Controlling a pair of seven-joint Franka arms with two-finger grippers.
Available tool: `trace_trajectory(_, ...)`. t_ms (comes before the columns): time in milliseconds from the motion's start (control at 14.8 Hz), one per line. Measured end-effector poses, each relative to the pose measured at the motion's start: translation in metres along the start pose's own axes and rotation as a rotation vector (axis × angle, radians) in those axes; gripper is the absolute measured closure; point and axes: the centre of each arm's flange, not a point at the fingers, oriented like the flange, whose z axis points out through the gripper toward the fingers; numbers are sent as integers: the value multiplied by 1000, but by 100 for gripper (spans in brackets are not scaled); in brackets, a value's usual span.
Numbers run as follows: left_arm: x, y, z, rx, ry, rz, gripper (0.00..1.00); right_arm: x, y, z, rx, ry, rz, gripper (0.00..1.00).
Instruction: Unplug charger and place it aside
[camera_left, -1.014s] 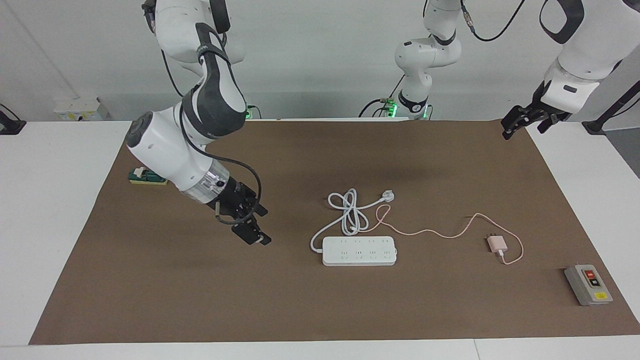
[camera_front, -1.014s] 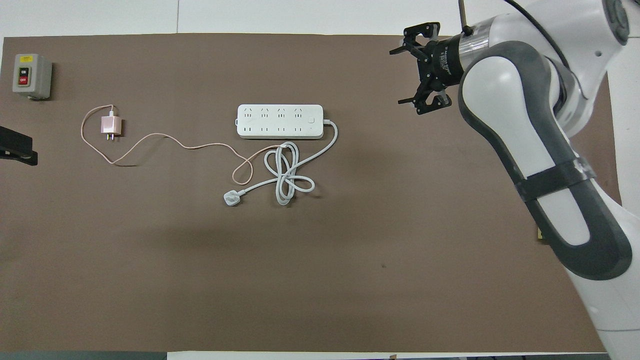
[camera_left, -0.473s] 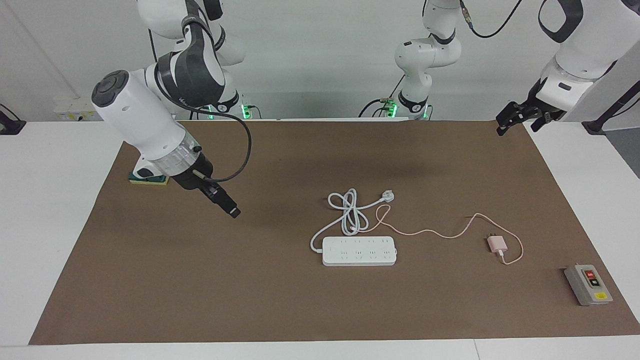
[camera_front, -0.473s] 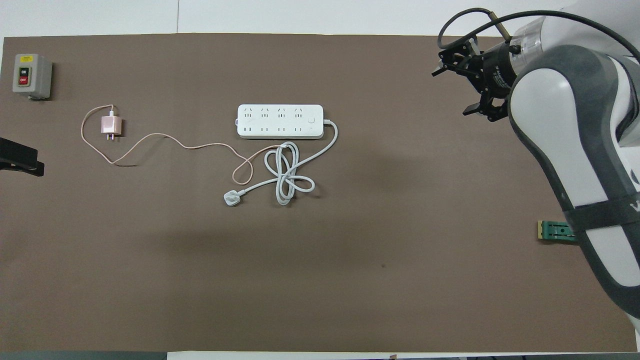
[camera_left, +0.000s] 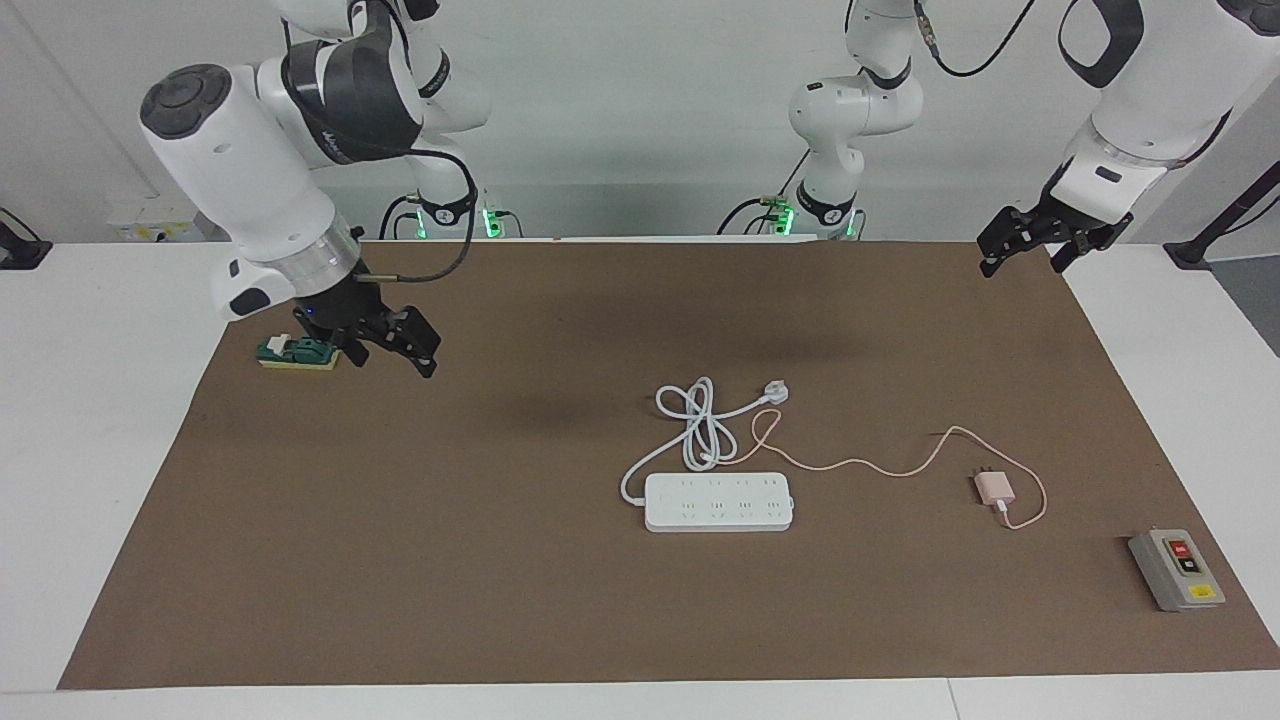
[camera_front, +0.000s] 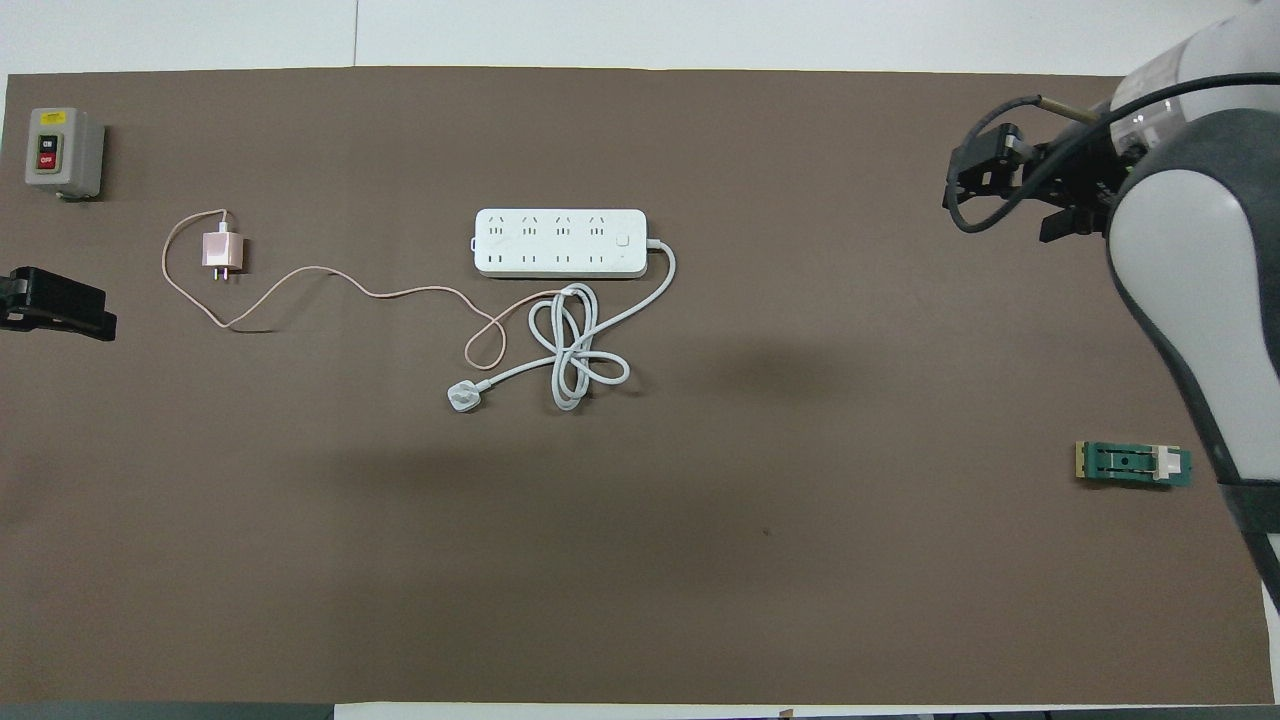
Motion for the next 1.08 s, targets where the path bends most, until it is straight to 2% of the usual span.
trace_trajectory(203,1,1,3,0,0,3,0,-22,30,-21,-61,17,-131,0)
trace_trajectory(608,2,6,4,0,5,10,0,-71,42,-28,-92,-11,-224,0)
trace_trajectory(1081,2,-4,4,-1,5,-7,0,-75,41,-22,-101,-23,-231,0)
